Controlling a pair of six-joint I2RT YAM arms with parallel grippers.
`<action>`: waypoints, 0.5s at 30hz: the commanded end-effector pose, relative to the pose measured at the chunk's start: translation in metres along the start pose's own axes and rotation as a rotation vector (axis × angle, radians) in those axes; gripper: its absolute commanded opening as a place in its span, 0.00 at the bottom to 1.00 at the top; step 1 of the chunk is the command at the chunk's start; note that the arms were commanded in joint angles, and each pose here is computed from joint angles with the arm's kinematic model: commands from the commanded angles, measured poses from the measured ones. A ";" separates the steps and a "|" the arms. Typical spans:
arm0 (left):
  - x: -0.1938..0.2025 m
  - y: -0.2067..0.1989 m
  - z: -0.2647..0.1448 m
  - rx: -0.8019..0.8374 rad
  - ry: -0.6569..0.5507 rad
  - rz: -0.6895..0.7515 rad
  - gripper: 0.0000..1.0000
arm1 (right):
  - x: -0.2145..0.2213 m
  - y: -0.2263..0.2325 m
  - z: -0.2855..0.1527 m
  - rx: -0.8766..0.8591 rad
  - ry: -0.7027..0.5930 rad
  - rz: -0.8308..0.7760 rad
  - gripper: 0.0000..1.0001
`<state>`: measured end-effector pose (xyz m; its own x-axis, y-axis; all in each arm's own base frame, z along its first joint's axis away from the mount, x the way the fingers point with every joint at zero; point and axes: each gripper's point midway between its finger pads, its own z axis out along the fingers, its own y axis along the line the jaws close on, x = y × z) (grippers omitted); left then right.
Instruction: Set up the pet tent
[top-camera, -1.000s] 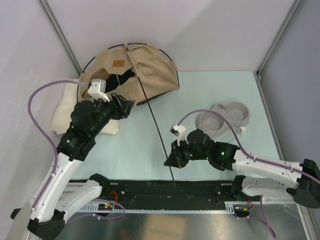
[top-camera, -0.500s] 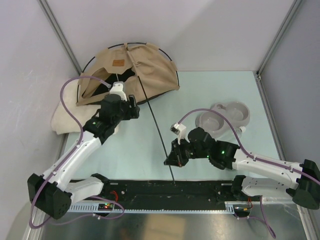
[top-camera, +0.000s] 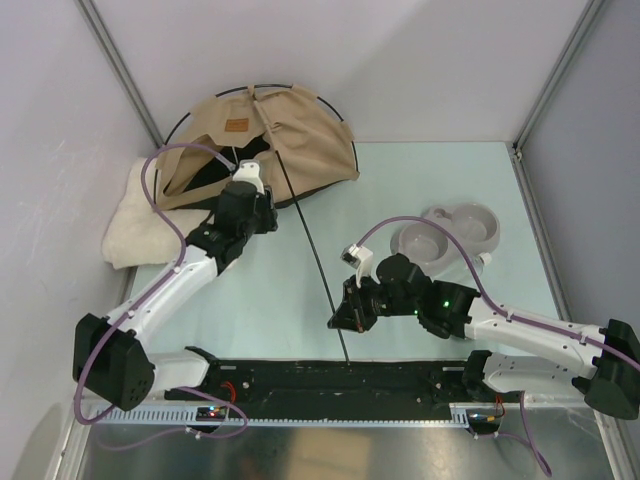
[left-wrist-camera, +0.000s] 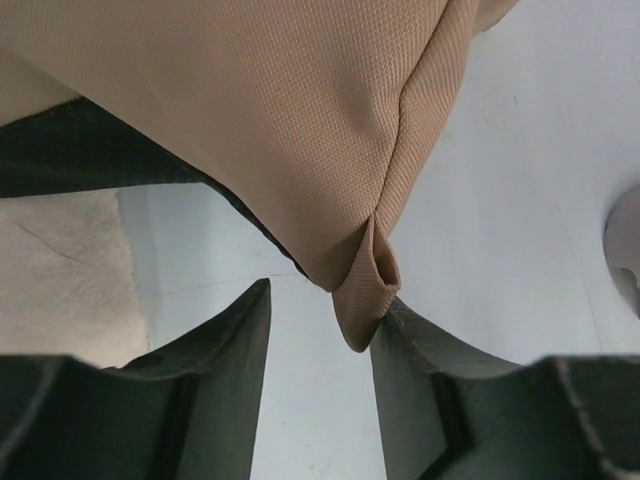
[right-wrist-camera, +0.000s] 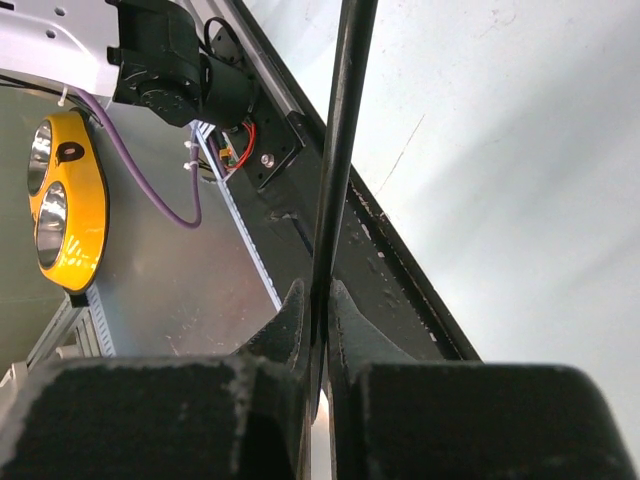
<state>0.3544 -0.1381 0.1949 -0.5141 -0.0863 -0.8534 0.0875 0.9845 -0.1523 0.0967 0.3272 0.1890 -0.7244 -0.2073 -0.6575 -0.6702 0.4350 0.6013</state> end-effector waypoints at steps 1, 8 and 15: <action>-0.041 -0.002 -0.003 -0.005 -0.121 -0.006 0.50 | -0.035 0.020 -0.006 -0.054 -0.108 -0.051 0.00; -0.046 -0.002 -0.011 0.007 -0.174 -0.031 0.48 | -0.036 0.019 -0.005 -0.054 -0.112 -0.051 0.00; -0.047 0.000 -0.016 0.027 -0.247 -0.056 0.27 | -0.041 0.023 -0.003 -0.074 -0.128 -0.042 0.00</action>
<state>0.3612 -0.1372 0.2216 -0.3968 -0.1416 -0.9069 0.0904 0.9772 -0.1921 0.0988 0.3293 0.1928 -0.7201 -0.1940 -0.6662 -0.6734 0.4268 0.6036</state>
